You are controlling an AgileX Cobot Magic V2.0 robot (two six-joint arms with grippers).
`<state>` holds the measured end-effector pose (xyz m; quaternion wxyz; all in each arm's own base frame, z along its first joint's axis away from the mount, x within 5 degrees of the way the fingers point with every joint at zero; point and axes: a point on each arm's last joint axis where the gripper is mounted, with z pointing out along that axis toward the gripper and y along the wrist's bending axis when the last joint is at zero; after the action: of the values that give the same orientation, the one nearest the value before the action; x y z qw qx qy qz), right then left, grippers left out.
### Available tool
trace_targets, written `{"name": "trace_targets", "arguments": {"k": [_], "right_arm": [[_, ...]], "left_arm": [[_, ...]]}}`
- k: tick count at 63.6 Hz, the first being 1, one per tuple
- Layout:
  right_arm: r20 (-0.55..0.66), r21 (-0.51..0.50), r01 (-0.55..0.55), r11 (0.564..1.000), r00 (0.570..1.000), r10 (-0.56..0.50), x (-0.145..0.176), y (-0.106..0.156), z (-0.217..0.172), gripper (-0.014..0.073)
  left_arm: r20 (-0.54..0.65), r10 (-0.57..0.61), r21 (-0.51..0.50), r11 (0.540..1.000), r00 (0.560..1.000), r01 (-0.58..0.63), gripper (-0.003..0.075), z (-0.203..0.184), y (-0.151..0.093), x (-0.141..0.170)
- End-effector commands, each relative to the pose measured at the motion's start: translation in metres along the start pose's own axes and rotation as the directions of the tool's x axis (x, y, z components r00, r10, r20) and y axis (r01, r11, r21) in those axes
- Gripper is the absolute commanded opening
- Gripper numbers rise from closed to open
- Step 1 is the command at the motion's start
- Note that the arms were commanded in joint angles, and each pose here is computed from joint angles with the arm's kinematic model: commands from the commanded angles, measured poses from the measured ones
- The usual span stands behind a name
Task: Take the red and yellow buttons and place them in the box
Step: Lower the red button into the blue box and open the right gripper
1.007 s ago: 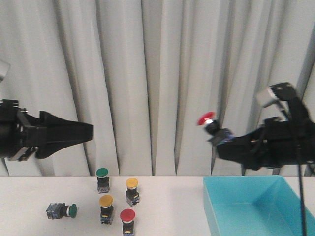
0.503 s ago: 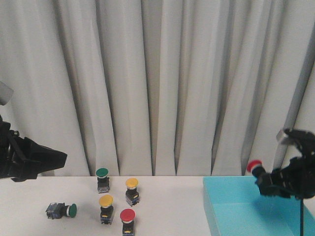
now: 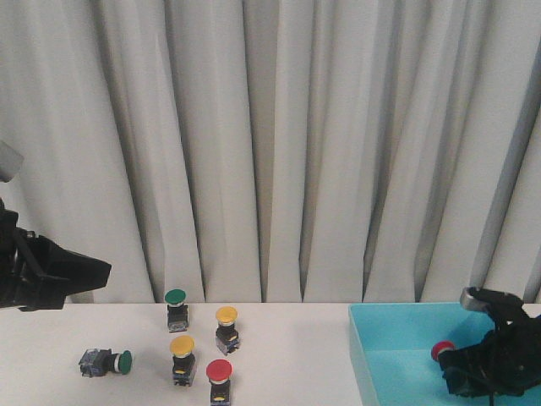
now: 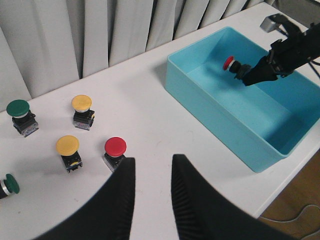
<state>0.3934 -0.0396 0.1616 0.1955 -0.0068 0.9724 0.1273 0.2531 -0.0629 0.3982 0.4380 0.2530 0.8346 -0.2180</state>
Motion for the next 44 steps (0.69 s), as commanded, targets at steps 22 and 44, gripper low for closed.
{"name": "trace_targets", "arguments": {"k": [22, 44], "right_arm": [[0.042, 0.039, 0.029, 0.999, 0.999, -0.031, -0.0101, -0.0037, -0.0096, 0.0164], [0.04, 0.052, 0.04, 0.998, 0.998, -0.042, -0.01, -0.005, -0.0092, 0.0328]], "left_arm": [[0.092, -0.009, -0.011, 1.0, 0.996, 0.01, 0.0174, -0.0127, -0.0057, -0.0134], [0.093, -0.009, -0.012, 1.0, 0.996, 0.01, 0.0175, -0.0127, -0.0056, -0.0135]]}}
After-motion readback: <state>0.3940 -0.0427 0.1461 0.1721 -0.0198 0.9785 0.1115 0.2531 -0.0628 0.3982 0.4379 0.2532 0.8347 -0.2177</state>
